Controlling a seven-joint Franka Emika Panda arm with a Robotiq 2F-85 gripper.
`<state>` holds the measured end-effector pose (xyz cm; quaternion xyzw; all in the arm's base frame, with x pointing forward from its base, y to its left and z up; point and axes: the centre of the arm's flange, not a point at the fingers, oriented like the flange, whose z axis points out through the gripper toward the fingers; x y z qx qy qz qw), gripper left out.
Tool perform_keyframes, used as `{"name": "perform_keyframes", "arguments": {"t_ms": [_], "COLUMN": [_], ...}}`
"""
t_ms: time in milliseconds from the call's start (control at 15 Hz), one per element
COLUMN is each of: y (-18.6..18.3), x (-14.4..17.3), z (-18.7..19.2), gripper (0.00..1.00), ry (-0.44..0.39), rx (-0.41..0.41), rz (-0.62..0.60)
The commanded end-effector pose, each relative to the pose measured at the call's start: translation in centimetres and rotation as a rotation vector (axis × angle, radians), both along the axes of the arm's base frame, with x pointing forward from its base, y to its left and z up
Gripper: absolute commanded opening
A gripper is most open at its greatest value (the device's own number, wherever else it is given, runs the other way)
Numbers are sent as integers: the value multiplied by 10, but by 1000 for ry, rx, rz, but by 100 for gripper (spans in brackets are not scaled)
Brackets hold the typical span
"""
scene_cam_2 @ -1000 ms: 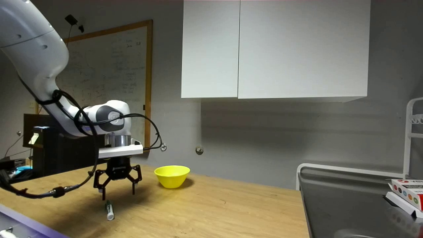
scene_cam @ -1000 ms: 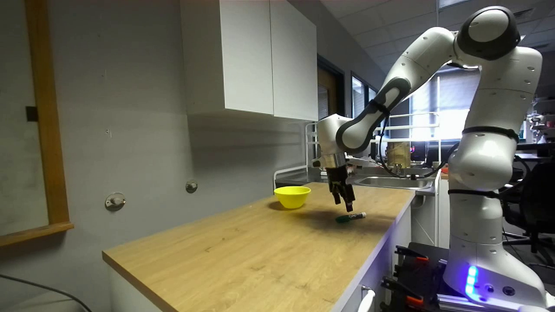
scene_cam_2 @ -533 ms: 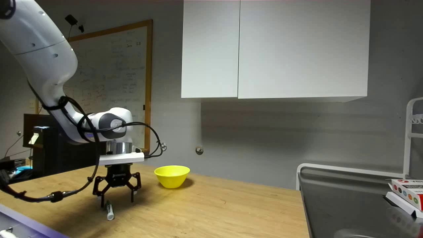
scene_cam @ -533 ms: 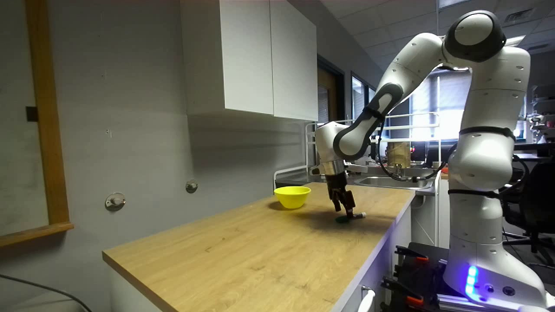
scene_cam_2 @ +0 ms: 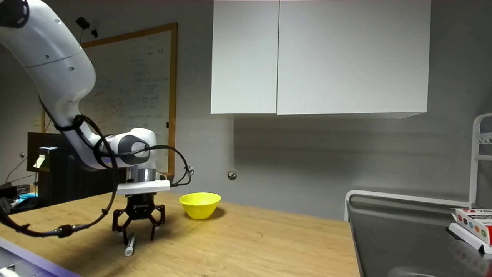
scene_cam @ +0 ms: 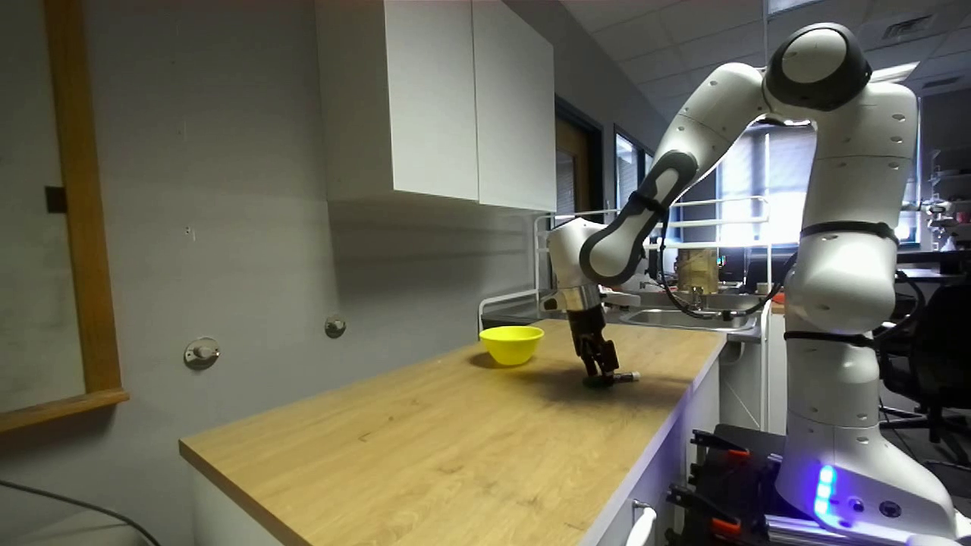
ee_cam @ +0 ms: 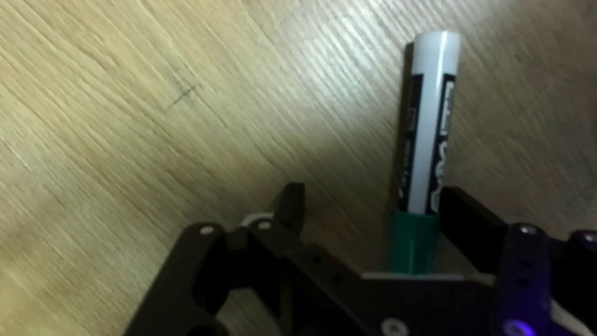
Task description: Put the maker in the yellow bowl
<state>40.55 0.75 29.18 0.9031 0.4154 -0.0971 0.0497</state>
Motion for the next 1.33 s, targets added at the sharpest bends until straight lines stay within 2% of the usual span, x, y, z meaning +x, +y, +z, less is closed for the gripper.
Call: {"name": "perform_keyframes", "arguments": {"t_ms": [0,267,333,400,467,533,800,1267], "y": [-1,0,0,-1,-1,-1,-9,-20], "x": [3,2,2,2,1,0,6,27], "z": [-3,8,12,16,20,25,66,173], "gripper": [46,14,9,8,13,12,13,13], "ry": [-6,-29,-36,-49,-66,-94,-250,-510], "rx": [9,3,0,-4,-22,-47,-112,-101], "rz": [3,-6,-11,-16,-31,-59,-221,-532]}}
